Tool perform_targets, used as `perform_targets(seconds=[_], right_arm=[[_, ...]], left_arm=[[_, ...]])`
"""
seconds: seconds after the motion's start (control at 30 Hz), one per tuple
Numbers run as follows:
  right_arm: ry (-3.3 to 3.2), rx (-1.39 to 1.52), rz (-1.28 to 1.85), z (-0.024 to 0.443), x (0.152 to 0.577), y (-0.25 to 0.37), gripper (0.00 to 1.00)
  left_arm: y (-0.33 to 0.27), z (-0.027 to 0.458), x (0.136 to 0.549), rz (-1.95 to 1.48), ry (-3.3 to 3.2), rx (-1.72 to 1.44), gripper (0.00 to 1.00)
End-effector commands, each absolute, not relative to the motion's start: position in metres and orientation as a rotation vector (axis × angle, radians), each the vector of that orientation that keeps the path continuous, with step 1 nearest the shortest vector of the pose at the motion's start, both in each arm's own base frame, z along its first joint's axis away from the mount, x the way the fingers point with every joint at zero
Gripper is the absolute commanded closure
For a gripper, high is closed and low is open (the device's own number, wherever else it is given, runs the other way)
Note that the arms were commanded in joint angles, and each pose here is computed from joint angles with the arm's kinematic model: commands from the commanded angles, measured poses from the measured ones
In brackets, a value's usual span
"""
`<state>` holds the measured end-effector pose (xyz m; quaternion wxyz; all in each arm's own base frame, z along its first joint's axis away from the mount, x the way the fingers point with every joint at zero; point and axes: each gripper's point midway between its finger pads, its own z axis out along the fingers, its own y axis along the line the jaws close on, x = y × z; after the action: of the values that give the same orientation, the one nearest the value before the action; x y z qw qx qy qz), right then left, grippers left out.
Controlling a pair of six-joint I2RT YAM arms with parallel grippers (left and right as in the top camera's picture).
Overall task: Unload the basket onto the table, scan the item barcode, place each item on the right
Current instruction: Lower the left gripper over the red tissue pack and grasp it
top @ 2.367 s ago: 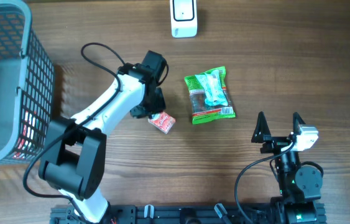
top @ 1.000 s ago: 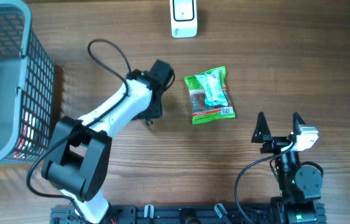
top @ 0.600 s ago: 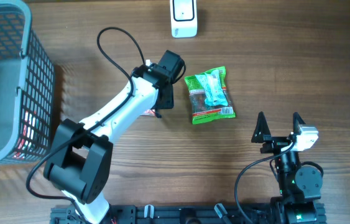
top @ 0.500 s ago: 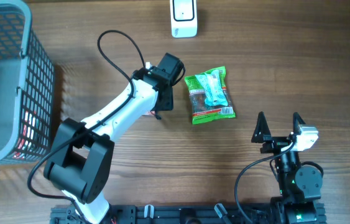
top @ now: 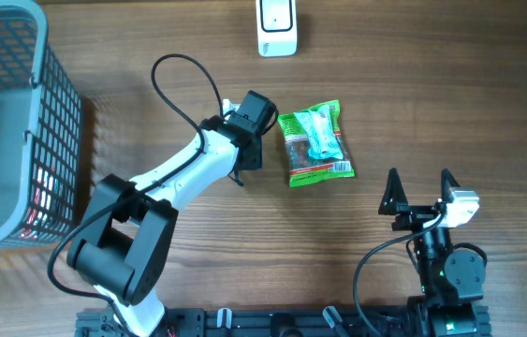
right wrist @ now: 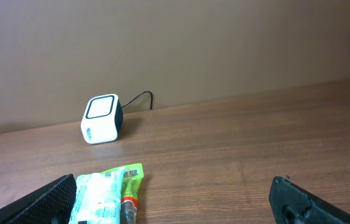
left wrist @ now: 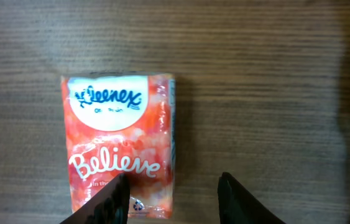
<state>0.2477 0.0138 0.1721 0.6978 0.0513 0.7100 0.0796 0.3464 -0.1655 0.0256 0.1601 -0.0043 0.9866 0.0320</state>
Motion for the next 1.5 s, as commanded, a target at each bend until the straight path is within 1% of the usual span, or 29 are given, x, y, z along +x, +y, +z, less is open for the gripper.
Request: perform_targets(seconds=[0.0,0.17,0.43,0.63,0.8,0.97,1.07,1.2,1.33,1.47], right_arm=[[1.573,0.131,0.167,0.174,0.248,0.01,0.0],[1.573,0.131,0.167,0.174,0.248,0.01,0.0],[1.573,0.131,0.168,0.174,0.248,0.01,0.0],[1.573,0.131,0.167,0.174,0.248,0.01,0.0],[1.573,0.131,0.167,0.174,0.248,0.01,0.0],[1.573,0.131,0.167,0.174,0.248,0.01,0.0],[1.573,0.131,0.167,0.174,0.248,0.01,0.0],[1.573,0.131,0.167,0.174,0.248,0.01,0.0],[1.573,0.131,0.167,0.174,0.248,0.01,0.0],[1.573,0.131,0.167,0.174,0.248,0.01,0.0]], left_arm=[[-0.154,0.019,0.349,0.209,2.794,0.034,0.56],[-0.15,0.036,0.355,0.244,2.761,0.04,0.56],[-0.157,0.04,0.366,0.209,2.718,0.051,0.53],[-0.161,0.058,0.377,0.212,2.675,0.101,0.53],[-0.156,0.05,0.373,0.229,2.693,0.094,0.53],[-0.152,0.034,0.368,0.24,2.716,0.089,0.56],[-0.151,0.024,0.364,0.262,2.74,0.099,0.63],[-0.147,0.009,0.361,0.295,2.774,0.108,0.67],[-0.146,0.004,0.358,0.31,2.79,0.114,0.73],[-0.144,0.003,0.355,0.32,2.8,0.117,0.73]])
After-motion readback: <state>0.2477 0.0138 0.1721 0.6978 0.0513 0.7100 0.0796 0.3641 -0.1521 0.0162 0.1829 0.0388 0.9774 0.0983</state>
